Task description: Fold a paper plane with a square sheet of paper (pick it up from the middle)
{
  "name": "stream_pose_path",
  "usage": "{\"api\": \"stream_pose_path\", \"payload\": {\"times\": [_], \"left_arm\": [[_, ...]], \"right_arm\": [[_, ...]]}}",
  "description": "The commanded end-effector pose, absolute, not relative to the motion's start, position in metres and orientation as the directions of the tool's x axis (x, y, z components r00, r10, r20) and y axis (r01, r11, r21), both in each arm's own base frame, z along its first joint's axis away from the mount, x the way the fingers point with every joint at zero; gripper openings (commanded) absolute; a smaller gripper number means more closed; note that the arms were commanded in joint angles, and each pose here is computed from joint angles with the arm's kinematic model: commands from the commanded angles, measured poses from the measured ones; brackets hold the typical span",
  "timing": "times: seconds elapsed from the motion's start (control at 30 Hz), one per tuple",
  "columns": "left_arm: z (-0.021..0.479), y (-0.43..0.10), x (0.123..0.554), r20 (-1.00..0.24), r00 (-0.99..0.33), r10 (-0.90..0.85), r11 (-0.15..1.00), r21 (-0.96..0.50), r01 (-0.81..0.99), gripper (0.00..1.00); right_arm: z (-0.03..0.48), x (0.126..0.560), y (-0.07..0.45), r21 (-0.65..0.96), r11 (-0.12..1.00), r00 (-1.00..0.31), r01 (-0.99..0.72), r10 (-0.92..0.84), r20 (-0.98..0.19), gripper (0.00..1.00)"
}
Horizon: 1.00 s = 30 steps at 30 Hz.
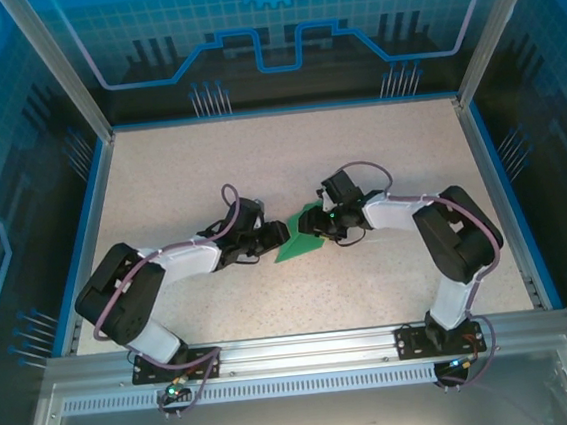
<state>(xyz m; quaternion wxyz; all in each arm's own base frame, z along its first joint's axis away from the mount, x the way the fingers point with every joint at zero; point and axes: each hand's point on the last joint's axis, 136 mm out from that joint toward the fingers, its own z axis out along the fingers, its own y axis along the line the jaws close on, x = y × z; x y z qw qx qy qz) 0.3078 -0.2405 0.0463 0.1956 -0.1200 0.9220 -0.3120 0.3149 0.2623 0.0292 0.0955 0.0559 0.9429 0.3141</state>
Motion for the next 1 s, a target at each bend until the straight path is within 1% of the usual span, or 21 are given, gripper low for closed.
{"api": "stream_pose_path", "payload": {"times": [0.0,0.13,0.2,0.3,0.37,0.43,0.5,0.57,0.63,0.8,0.97], "left_arm": [[0.042,-0.239,0.309,-0.272,-0.899,-0.344,0.775,-0.622,-0.108,0.51],[0.043,-0.237,0.309,-0.271,-0.897,-0.349,0.772,-0.625,-0.112,0.51],[0.043,-0.236,0.309,-0.269,-0.897,-0.351,0.769,-0.629,-0.113,0.52],[0.045,-0.236,0.309,-0.257,-0.899,-0.356,0.751,-0.651,-0.111,0.52],[0.047,-0.236,0.309,-0.233,-0.903,-0.361,0.721,-0.684,-0.112,0.53],[0.052,-0.237,0.309,-0.204,-0.911,-0.359,0.683,-0.723,-0.107,0.56],[0.057,-0.235,0.31,-0.172,-0.914,-0.368,0.635,-0.764,-0.113,0.6],[0.067,-0.232,0.31,-0.139,-0.914,-0.381,0.571,-0.813,-0.114,0.67],[0.083,-0.23,0.312,-0.131,-0.916,-0.379,0.509,-0.856,-0.088,0.74],[0.124,-0.232,0.311,-0.147,-0.92,-0.362,0.391,-0.92,-0.007,0.85],[0.172,-0.237,0.309,-0.192,-0.919,-0.344,0.252,-0.962,0.106,0.89]], "right_arm": [[0.039,0.324,0.285,0.66,0.751,-0.975,0.018,0.159,-0.153,0.51],[0.039,0.327,0.293,0.672,0.74,-0.976,0.001,0.148,-0.161,0.44],[0.037,0.329,0.295,0.674,0.739,-0.976,0.002,0.148,-0.159,0.39],[0.037,0.334,0.301,0.688,0.725,-0.977,-0.015,0.135,-0.164,0.27],[0.04,0.337,0.308,0.715,0.698,-0.978,-0.046,0.116,-0.176,0.16],[0.053,0.339,0.314,0.744,0.662,-0.974,-0.097,0.09,-0.207,0.11],[0.069,0.341,0.316,0.769,0.62,-0.967,-0.157,0.061,-0.247,0.09],[0.09,0.341,0.315,0.791,0.57,-0.956,-0.221,0.033,-0.291,0.09],[0.109,0.34,0.311,0.804,0.53,-0.945,-0.27,0.012,-0.326,0.09],[0.157,0.339,0.299,0.846,0.416,-0.929,-0.333,0.011,-0.371,0.1],[0.197,0.337,0.294,0.862,0.332,-0.912,-0.383,0.011,-0.409,0.1]]}}
